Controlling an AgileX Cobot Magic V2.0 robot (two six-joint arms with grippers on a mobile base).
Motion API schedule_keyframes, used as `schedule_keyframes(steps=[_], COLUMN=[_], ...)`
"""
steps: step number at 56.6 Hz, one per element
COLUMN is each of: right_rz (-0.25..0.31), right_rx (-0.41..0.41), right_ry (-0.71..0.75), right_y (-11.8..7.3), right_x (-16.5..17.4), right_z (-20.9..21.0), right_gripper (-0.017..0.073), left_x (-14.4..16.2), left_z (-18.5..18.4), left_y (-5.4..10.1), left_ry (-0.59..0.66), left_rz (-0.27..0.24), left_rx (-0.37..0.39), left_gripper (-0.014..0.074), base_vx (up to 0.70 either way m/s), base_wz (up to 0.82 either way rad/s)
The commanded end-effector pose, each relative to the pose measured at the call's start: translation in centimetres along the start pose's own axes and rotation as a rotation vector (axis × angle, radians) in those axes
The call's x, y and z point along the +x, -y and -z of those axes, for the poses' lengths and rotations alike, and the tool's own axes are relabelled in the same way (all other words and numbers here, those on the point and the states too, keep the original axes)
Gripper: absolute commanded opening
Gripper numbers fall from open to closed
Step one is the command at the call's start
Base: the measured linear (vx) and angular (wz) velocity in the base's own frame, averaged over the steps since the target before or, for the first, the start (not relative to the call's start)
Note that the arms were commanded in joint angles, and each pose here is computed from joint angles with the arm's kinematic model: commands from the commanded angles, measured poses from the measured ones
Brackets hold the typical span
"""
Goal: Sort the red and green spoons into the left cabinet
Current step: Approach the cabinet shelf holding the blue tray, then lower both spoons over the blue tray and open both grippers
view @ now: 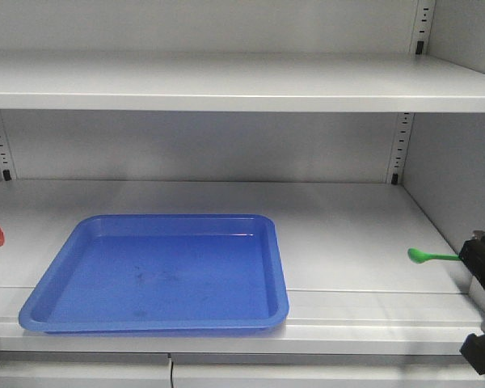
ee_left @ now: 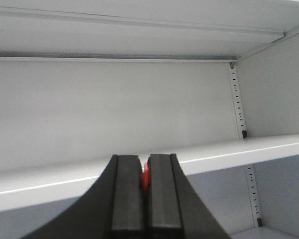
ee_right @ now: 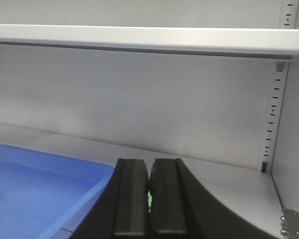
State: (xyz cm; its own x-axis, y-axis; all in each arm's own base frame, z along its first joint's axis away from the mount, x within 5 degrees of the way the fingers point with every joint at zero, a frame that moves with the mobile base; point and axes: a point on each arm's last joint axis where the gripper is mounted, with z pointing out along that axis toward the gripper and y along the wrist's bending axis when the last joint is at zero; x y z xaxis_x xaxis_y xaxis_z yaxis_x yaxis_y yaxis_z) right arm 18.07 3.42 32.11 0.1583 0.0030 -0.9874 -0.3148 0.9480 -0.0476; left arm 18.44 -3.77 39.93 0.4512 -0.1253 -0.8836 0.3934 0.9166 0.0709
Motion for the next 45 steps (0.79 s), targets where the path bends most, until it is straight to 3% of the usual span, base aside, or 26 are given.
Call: schedule_keyframes(steps=[1,29,35,40,45], right_rz=[0.003,0.005,0.044,0.105,0.071], right_rx=[-0.019,-0.020,-0.062,-0.148,-0.222], right_ry=[0.107,0.107,0.105,0.092,0.064], right_y=[-0.1,-0.1,-0.4,-0.8,-1.6], right_x=[-1.9,-1.9,-1.6,-1.6,-1.7], right_z=[-0.1,-0.1,-0.6,-2.1,-4.4], right_gripper=[-0.0009,-0.0009,-0.0008,-0.0007,-0.0006], left_x=[-1.5,-1.5,-1.1,0.1,0.9], left_z=[-0.2,-0.2,-0.3,-0.8,-1.9], left_y=[0.2,0.2,0.0,-0.3,-0.3], left_ry=[0.091,0.090,0.067,0.001,-0.028], left_rz=[0.019,0.019,0.031,0.118,0.202], left_rx=[0.017,0.017,0.008,-0.006,0.005], left_gripper=[-0.0006,-0.0006,-0.0006,-0.0004,-0.0003], base_vx=[0.00,0.00,0.00,0.00,0.00], base_wz=[0.00,0.00,0.00,0.00,0.00])
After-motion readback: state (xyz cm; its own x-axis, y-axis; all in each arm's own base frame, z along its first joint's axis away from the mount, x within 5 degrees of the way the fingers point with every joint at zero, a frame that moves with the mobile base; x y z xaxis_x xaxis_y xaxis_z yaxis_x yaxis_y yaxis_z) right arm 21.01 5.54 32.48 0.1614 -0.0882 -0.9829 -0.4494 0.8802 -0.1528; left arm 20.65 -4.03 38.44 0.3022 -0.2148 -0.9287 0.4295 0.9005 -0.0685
